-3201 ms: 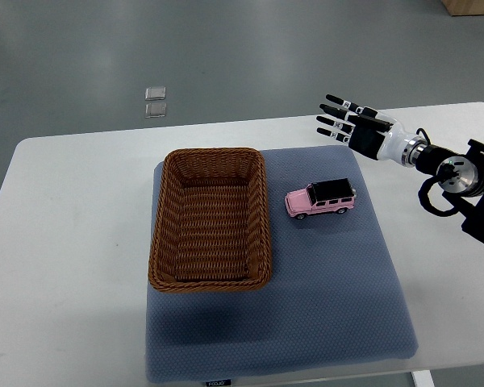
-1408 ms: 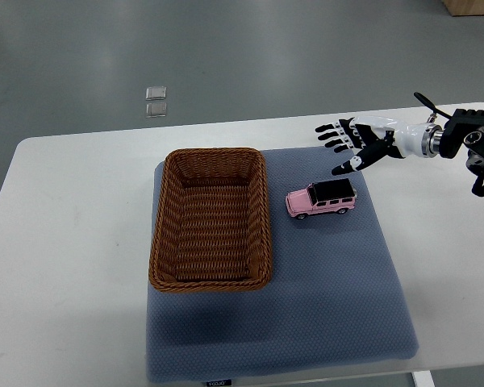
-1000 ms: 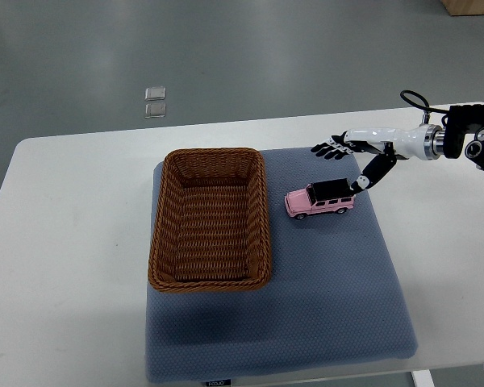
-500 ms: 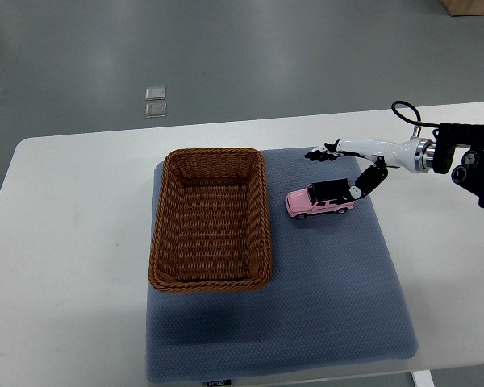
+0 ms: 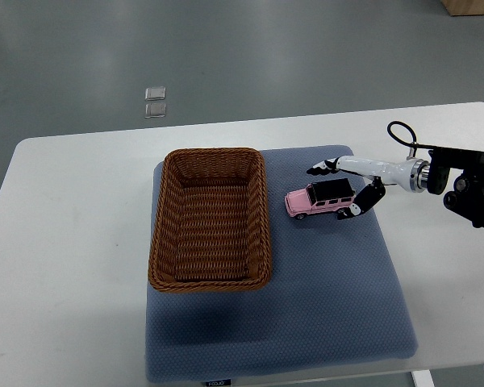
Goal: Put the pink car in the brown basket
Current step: 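Reach the right hand down over the pink toy car's roof, then close the right hand fingers around the pink toy car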
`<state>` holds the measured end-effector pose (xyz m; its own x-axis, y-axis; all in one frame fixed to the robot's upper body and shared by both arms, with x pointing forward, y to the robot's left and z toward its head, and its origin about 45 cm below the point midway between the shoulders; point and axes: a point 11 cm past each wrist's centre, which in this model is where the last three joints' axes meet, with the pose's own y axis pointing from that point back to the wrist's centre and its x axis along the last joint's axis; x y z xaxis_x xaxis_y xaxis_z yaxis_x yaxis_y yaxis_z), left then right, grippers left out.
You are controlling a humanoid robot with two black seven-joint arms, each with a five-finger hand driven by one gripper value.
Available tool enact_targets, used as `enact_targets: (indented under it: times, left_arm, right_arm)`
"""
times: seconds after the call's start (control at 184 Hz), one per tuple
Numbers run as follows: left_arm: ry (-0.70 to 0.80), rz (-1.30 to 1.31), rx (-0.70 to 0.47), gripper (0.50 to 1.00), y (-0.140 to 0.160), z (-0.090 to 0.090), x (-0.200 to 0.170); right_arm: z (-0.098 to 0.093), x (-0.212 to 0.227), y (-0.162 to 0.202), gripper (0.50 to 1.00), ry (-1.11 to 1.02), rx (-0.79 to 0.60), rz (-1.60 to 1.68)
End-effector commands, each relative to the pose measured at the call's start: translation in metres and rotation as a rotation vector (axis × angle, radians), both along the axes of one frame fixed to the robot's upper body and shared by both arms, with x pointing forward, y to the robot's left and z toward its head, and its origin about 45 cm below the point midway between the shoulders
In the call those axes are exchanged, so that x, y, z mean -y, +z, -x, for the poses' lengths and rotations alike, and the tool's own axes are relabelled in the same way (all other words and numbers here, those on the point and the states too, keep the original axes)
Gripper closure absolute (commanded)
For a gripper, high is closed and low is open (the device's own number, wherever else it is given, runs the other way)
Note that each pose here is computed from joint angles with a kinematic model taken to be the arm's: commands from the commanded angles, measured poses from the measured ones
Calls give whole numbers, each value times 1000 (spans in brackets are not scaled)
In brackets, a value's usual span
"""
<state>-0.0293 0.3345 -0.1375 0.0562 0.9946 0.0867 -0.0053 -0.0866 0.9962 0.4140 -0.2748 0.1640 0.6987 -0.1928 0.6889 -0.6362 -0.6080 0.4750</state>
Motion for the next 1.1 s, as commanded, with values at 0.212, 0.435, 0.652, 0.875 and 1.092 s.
enact_targets:
  times: [0.212, 0.435, 0.652, 0.875, 1.092]
  left_arm:
    - [0, -1, 0, 500, 0, 0, 0]
    - [0, -1, 0, 500, 0, 0, 0]
    - [0, 0, 0, 500, 0, 0, 0]
    - [0, -1, 0, 500, 0, 0, 0]
    - [0, -1, 0, 500, 0, 0, 0]
  right_arm:
    - [-1, 0, 0, 617, -6, 16, 12]
    - [-1, -11, -3, 666, 10, 8, -2]
    - [-1, -21, -4, 701, 25, 1, -8]
    - [-4, -20, -8, 705, 11, -2, -1]
    - [-4, -18, -9, 789, 10, -6, 2]
